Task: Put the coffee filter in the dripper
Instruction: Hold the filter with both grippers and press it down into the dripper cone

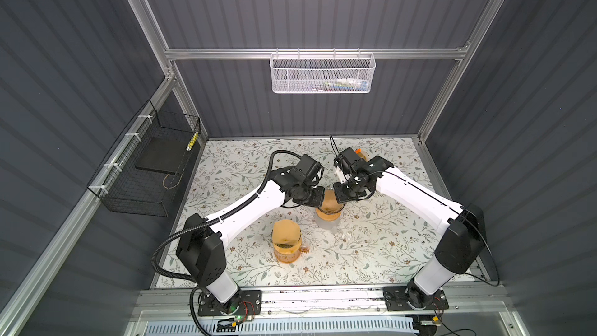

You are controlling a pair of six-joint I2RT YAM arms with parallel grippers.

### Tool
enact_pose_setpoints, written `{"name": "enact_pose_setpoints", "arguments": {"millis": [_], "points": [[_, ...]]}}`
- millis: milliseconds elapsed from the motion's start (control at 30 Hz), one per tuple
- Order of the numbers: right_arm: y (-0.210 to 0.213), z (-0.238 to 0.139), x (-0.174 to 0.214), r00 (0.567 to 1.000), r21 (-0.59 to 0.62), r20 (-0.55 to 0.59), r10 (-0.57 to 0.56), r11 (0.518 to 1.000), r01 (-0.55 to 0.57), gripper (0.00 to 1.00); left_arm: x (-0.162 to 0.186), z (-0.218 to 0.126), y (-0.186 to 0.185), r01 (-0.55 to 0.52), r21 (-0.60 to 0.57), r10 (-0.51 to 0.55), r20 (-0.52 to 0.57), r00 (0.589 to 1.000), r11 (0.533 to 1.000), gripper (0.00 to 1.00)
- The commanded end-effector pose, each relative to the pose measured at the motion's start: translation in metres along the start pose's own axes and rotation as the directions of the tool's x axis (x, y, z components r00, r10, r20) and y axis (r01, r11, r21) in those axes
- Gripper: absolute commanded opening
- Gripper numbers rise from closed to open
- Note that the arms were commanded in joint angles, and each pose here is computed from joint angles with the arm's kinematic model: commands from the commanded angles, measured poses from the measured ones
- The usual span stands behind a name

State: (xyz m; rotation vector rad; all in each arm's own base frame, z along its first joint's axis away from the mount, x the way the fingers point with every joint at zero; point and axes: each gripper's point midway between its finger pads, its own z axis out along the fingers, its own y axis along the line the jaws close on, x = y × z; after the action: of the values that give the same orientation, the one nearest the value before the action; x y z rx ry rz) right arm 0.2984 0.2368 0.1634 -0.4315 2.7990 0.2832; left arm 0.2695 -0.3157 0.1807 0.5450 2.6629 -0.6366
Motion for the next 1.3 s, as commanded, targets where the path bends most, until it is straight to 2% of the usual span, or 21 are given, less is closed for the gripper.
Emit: {"name": "enact_pose_setpoints", "arguments": {"millis": [0, 300, 1267], "points": [[-0.002, 0.003, 0.003, 1.0, 0.02, -0.015, -0.011, 1.0, 0.012, 0.0, 0.004, 0.002, -0.003, 0.003, 0.01, -0.003, -0.013, 1.0, 1.0, 0.15], [-0.002, -0.006, -0.001, 1.0, 0.024, 0.007, -0.014, 1.0, 0.013, 0.01, 0.004, 0.004, -0.002, 0.002, 0.005, -0.002, -0.016, 1.0, 1.0, 0.15], [-0.001, -0.032, -0.008, 0.997, 0.022, 0.072, -0.005, 1.0, 0.004, 0.15, -0.001, -0.001, -0.004, -0.004, 0.001, 0.004, 0.0, 1.0, 1.0, 0.15]]}}
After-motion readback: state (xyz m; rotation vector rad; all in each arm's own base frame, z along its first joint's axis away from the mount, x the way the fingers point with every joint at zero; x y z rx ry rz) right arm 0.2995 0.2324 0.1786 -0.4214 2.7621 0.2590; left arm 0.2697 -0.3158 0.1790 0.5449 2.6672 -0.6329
